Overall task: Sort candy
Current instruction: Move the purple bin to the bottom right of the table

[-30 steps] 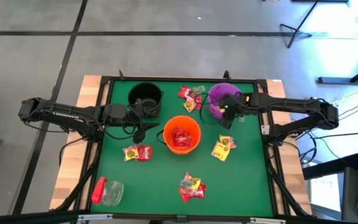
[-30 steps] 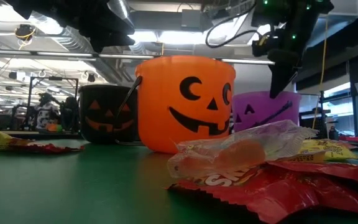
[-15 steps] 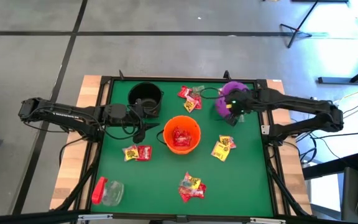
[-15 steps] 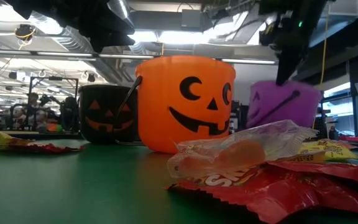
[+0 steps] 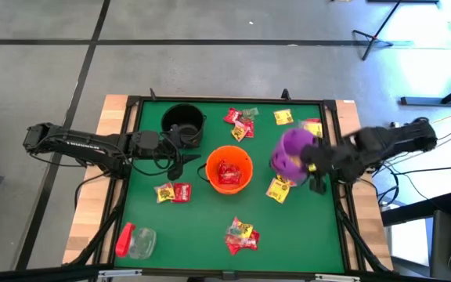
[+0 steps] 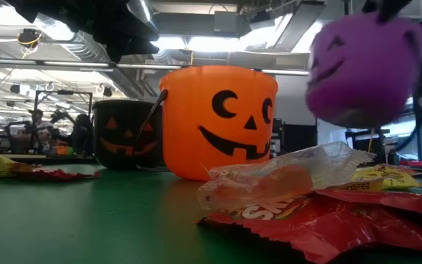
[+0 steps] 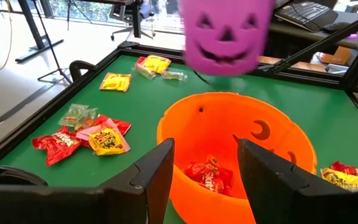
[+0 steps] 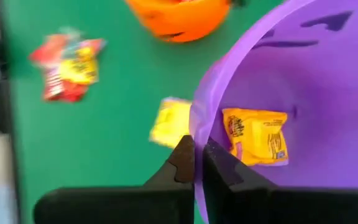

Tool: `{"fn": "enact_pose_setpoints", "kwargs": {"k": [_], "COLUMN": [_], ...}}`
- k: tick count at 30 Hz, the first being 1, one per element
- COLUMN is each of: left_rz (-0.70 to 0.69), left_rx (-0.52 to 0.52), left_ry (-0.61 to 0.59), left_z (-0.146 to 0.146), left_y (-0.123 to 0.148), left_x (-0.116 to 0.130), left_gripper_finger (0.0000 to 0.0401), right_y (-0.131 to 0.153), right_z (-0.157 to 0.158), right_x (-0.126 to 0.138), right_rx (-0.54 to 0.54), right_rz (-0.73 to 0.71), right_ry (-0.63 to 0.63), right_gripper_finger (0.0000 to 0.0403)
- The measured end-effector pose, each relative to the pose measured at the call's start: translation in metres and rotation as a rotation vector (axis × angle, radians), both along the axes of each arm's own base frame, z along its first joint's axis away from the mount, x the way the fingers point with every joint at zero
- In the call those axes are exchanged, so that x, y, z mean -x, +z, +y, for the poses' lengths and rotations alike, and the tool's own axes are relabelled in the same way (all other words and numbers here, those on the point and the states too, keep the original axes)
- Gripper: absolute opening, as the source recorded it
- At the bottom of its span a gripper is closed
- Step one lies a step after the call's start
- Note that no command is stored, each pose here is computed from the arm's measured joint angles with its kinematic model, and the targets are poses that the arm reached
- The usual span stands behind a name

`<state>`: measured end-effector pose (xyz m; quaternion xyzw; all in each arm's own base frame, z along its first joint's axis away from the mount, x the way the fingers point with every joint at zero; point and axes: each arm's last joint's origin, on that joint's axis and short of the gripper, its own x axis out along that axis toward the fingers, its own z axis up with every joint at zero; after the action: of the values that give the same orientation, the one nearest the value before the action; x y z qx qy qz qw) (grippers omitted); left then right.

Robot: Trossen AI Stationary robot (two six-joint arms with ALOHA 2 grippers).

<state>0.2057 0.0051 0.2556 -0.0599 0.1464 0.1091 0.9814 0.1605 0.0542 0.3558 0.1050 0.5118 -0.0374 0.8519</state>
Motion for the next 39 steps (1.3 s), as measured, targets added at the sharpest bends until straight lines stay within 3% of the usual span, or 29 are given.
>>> {"fn": "enact_pose_setpoints", "kwargs": {"k": [7, 12, 17, 27, 35, 39], "left_rz": [-0.001, -0.001, -0.007, -0.027, -0.035, -0.039], "left_rx": [-0.003, -0.014, 0.004, 0.032, 0.075, 0.094], "left_ry": [0.014, 0.049, 0.069, 0.139, 0.123, 0.128], "left_z": [0.0, 0.001, 0.002, 0.003, 0.003, 0.003], "left_y": [0.0, 0.0, 0.0, 0.001, 0.001, 0.001], "left_x": [0.0, 0.0, 0.0, 0.001, 0.0, 0.0], "left_gripper_finger": [0.0167, 0.0167, 0.0167, 0.0167, 0.0167, 0.0167], "right_y": [-0.014, -0.025, -0.04, -0.075, -0.085, -0.089], "right_z": [0.067, 0.117, 0.151, 0.181, 0.198, 0.206], "right_x": [0.01, 0.013, 0.012, 0.007, 0.011, 0.01], "right_rx": [-0.135, -0.237, -0.257, -0.205, -0.194, -0.21], "right_rz": [0.11, 0.113, 0.095, 0.282, 0.256, 0.223], "right_ry": [0.001, -0.007, -0.003, 0.041, 0.067, 0.071], "right_gripper_finger": [0.0002, 0.0001, 0.0001, 0.0001, 0.0004, 0.0025]}}
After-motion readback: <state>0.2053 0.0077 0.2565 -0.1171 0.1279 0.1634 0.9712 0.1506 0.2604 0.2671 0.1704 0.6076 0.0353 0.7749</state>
